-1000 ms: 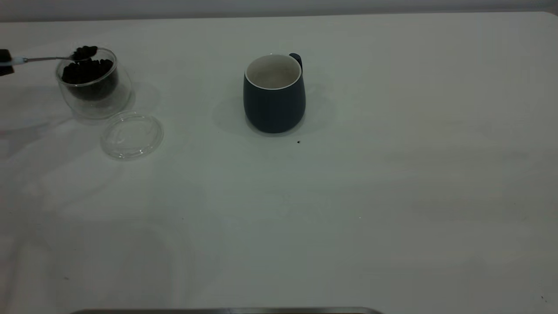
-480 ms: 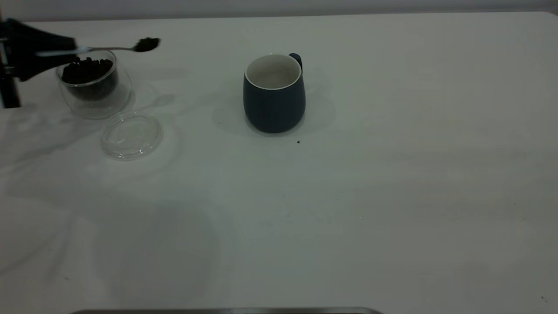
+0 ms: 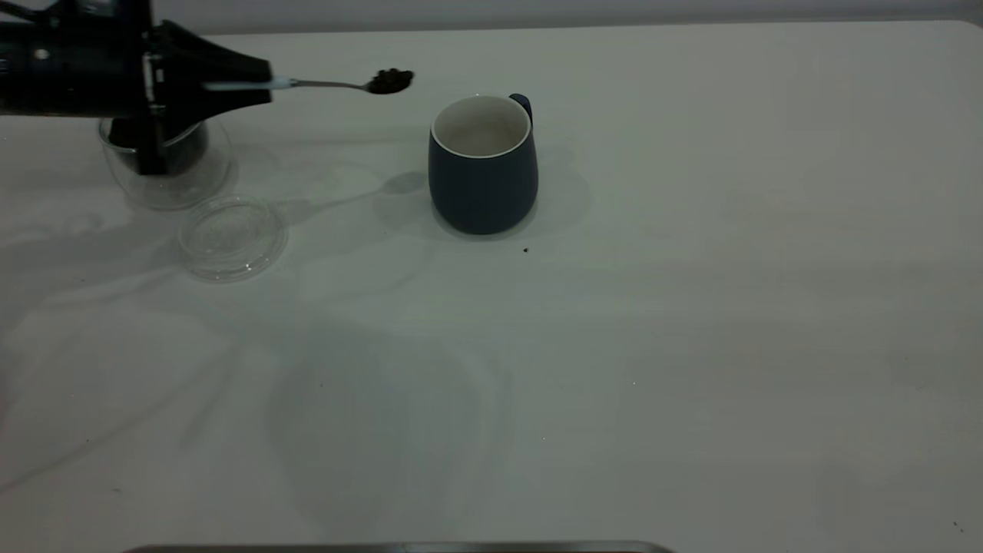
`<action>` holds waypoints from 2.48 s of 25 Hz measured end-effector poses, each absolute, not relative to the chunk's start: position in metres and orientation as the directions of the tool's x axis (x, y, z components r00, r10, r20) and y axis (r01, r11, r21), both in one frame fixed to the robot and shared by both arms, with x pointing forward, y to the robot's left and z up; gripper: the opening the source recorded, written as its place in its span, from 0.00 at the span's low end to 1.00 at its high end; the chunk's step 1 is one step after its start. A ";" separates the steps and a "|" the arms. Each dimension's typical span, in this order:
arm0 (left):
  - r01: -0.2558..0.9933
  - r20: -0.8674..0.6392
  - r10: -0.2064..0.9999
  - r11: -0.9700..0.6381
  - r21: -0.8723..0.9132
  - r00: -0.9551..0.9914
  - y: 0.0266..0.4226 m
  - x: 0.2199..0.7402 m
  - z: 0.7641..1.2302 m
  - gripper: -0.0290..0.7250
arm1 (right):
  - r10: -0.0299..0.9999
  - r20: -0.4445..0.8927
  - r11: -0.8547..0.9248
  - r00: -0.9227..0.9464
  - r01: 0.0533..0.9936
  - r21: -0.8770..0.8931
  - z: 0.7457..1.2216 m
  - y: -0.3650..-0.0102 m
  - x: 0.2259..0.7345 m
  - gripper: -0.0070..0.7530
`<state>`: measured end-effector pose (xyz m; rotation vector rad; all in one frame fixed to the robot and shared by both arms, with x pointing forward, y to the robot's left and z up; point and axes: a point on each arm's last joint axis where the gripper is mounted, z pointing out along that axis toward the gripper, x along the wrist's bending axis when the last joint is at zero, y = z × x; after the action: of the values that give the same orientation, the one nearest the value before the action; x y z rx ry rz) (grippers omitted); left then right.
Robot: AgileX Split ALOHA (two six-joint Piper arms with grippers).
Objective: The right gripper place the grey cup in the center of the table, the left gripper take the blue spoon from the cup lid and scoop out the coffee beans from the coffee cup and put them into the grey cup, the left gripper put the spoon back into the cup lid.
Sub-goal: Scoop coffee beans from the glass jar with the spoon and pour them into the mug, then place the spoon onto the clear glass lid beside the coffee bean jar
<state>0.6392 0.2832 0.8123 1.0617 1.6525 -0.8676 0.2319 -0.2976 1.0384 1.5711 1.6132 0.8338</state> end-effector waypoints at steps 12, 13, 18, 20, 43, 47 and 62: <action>0.944 -0.942 0.303 0.328 -0.037 -0.142 0.250 0.640 0.809 0.20 | 0.998 -0.058 0.046 0.006 0.530 0.847 1.038 -0.298 0.232 0.61; 0.946 -0.941 0.309 0.322 -0.034 -0.139 0.248 0.640 0.808 0.20 | 0.998 -0.058 0.046 0.006 0.530 0.847 1.038 -0.298 0.232 0.61; 0.959 -0.938 0.340 0.281 0.035 -0.065 0.231 0.639 0.808 0.20 | 0.998 -0.058 0.046 0.006 0.530 0.847 1.038 -0.298 0.232 0.61; 0.958 -0.937 0.348 0.277 0.077 -0.025 0.229 0.640 0.808 0.20 | 0.998 -0.058 0.046 0.006 0.530 0.847 1.038 -0.298 0.232 0.61; 0.699 -0.623 0.478 0.026 0.715 0.620 0.228 0.647 0.809 0.20 | 0.998 -0.058 0.046 0.006 0.530 0.847 1.038 -0.298 0.232 0.61; 0.810 -0.774 0.412 0.127 0.572 0.482 0.238 0.645 0.824 0.20 | 0.998 -0.058 0.046 0.006 0.530 0.847 1.038 -0.298 0.232 0.61; 0.911 -0.891 0.429 0.293 0.291 0.147 0.374 0.584 0.864 0.20 | 0.998 -0.058 0.046 0.006 0.530 0.847 1.038 -0.298 0.232 0.61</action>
<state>0.5843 0.3742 0.8641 1.3131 1.4639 -0.5522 0.2319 -0.2976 1.0384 1.5711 1.6132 0.8338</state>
